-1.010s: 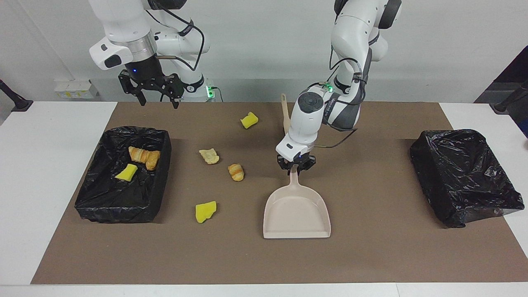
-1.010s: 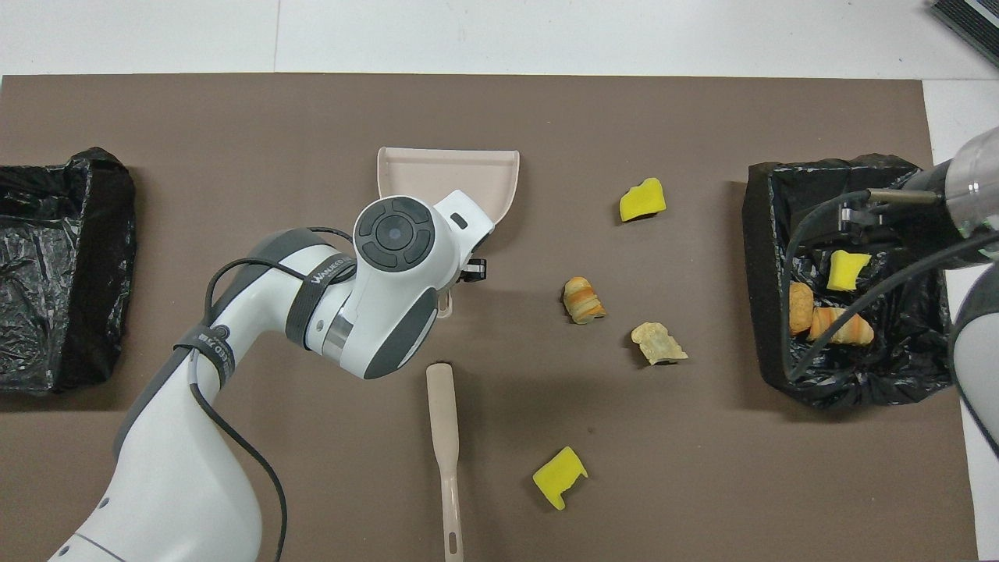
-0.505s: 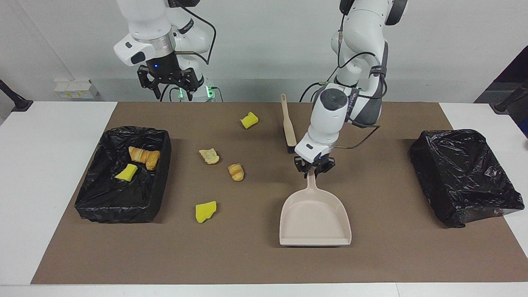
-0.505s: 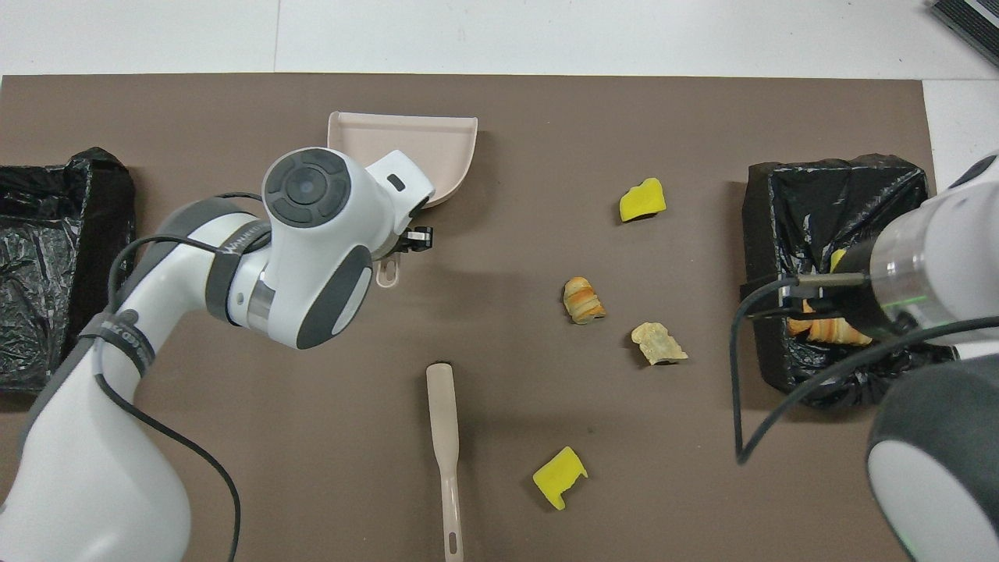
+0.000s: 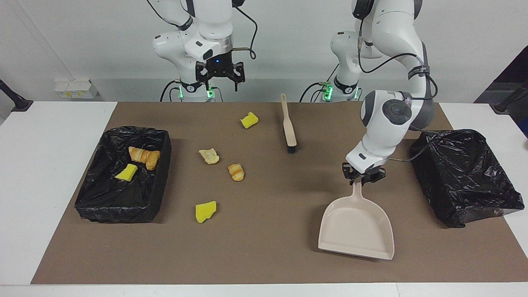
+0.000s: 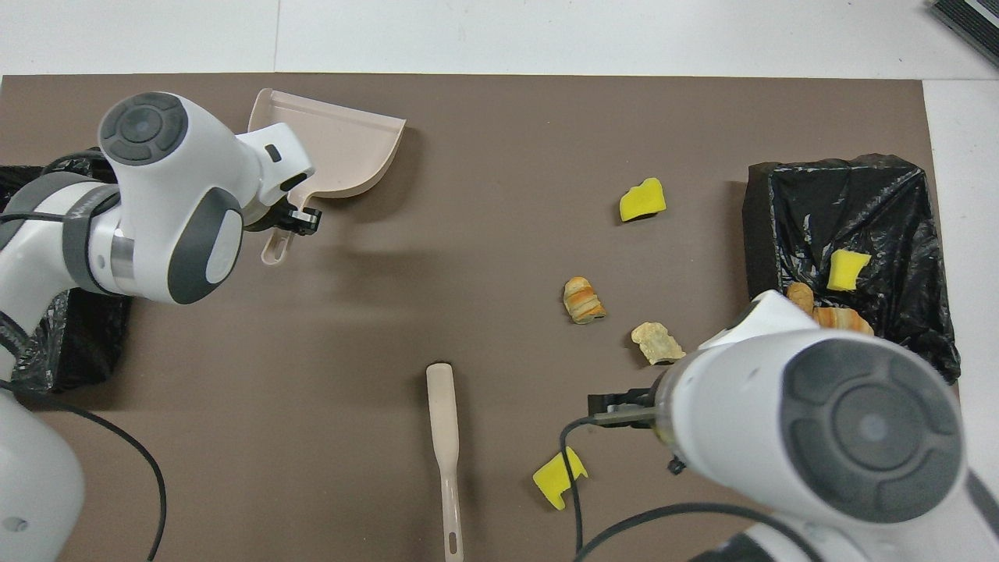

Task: Sweep and dump trash in bin
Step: 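Grasp the dustpan with the left gripper while the right gripper withdraws, then pull the dustpan toward the left gripper while the right gripper reaches the brush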

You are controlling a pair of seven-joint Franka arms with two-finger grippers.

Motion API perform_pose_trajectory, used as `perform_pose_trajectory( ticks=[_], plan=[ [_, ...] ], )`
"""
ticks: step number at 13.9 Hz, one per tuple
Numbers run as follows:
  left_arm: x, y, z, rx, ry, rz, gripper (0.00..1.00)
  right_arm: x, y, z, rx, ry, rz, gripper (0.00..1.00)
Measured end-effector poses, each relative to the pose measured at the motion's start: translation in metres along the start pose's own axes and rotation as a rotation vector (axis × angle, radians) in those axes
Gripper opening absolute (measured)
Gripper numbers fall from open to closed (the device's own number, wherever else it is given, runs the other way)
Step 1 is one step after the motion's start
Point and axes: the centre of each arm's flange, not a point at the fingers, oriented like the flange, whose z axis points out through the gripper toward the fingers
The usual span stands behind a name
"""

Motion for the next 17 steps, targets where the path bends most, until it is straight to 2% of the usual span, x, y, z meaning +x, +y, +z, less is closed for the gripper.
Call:
perform_pose_trajectory(
  ticks=[3,5,10,17],
  plan=[
    [-0.012,-0.05,0.003,-0.007,-0.025,0.253,0.32,-0.033,-0.06,0.039,0.004,0.014,-0.006,0.97],
    [-0.021,-0.072,0.006,-0.019,-0.048,0.364,0.32,-0.061,-0.102,0.072,0.007,0.02,-0.028,0.96],
    [-0.028,-0.075,0.01,-0.048,-0.087,0.525,0.32,-0.101,-0.154,0.124,0.006,0.019,-0.074,0.96],
    [-0.046,-0.09,0.021,-0.081,-0.095,0.892,0.32,-0.151,-0.228,0.225,0.047,0.027,-0.075,0.94]
  ],
)
